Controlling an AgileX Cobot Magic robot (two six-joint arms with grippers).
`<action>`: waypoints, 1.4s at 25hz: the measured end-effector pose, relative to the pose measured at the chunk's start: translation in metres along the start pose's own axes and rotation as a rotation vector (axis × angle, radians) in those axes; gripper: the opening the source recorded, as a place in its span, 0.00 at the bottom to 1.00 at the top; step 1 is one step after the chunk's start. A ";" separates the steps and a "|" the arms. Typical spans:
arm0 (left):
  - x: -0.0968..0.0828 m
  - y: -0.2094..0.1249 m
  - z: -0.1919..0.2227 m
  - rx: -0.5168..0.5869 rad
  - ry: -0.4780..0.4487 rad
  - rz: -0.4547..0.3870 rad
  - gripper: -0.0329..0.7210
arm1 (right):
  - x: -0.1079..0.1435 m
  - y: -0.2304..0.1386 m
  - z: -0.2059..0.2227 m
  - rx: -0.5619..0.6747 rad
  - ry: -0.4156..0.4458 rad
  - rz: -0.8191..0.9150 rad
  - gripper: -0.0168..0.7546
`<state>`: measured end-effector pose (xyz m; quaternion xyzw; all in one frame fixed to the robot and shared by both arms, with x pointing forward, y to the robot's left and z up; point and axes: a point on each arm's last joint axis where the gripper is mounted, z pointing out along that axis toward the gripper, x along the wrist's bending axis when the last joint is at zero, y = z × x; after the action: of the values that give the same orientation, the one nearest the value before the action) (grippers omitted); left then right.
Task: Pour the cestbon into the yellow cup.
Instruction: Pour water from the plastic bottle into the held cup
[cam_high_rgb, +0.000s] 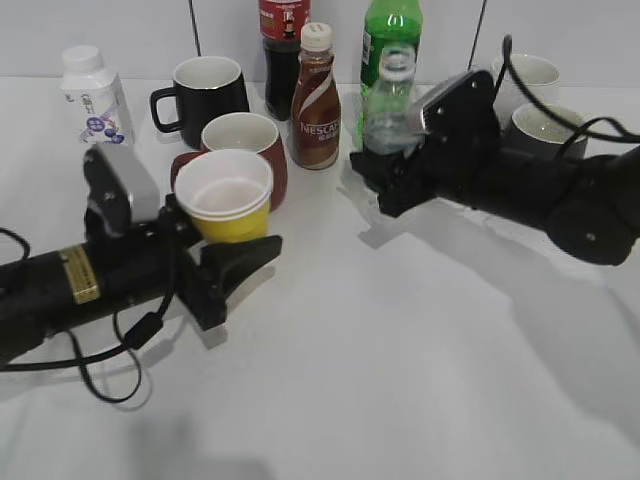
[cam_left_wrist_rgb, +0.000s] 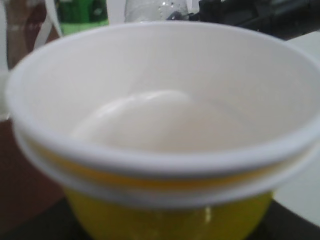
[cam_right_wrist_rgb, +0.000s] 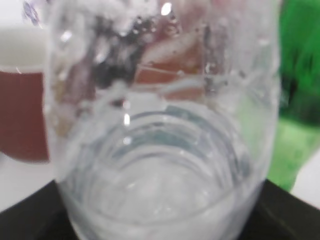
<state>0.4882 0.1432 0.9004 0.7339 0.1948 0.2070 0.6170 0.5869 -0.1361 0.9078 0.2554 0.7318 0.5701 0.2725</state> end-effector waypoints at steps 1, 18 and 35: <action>0.000 0.003 0.003 -0.011 -0.005 0.006 0.63 | 0.000 0.004 -0.001 -0.008 -0.002 -0.012 0.62; -0.003 0.016 0.028 0.003 -0.061 -0.054 0.63 | 0.006 0.023 -0.009 0.019 0.082 -0.323 0.62; -0.017 0.020 0.049 0.080 -0.106 -0.017 0.63 | 0.007 0.033 -0.013 0.002 0.098 -0.572 0.62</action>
<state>0.5008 0.0903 0.9120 0.7662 0.1760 0.1545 0.5984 0.5746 -0.1334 0.9421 0.0111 0.7868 0.4812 0.3863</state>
